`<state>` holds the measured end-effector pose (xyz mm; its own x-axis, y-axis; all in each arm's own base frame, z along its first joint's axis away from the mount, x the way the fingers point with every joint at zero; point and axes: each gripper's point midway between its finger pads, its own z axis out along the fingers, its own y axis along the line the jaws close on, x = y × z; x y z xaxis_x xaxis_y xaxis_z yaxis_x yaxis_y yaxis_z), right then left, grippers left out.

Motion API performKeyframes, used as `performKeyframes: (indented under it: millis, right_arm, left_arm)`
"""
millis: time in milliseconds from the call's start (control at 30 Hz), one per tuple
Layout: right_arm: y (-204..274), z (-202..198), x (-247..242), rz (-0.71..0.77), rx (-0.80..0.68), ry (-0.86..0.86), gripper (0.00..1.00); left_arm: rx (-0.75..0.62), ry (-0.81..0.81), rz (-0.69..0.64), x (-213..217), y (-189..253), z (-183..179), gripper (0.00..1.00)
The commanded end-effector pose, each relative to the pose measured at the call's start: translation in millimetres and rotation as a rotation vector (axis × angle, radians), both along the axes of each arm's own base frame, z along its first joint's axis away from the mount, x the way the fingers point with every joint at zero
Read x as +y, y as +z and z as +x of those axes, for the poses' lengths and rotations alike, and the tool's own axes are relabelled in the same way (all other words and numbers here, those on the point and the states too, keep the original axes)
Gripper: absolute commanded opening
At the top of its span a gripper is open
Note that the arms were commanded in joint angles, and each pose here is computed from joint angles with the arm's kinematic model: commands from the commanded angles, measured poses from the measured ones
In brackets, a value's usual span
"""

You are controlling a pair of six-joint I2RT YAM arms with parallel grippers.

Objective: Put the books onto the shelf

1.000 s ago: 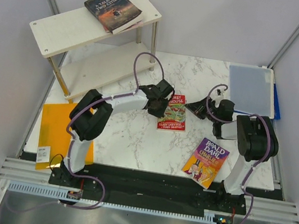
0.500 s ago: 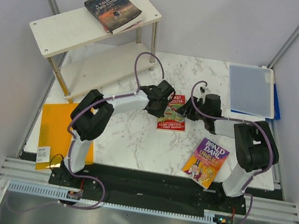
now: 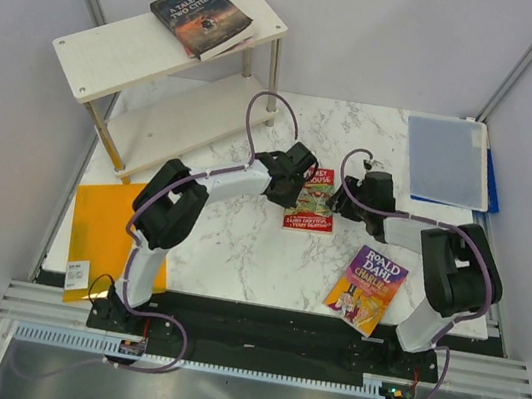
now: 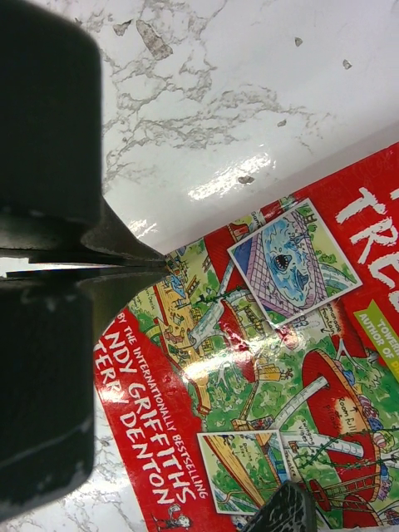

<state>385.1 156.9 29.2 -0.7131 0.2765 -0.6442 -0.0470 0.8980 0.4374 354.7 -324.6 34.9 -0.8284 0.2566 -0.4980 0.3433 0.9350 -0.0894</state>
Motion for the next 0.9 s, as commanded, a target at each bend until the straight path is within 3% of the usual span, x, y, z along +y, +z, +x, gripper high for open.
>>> performKeyframes:
  millis: [0, 567, 867]
  right_arm:
    - [-9.3, 4.0, 14.6, 0.035, 0.007, 0.054, 0.53]
    - [74.7, -8.0, 63.5, 0.176, -0.152, 0.208, 0.54]
    - [40.7, -9.7, 72.3, 0.184, -0.075, 0.232, 0.54]
  left_arm:
    - [0.044, -0.038, 0.049, -2.9, -25.9, -8.4, 0.02]
    - [0.070, -0.058, 0.099, -7.5, -42.5, -10.1, 0.02]
    - [0.072, -0.058, 0.101, -9.2, -43.2, -10.2, 0.02]
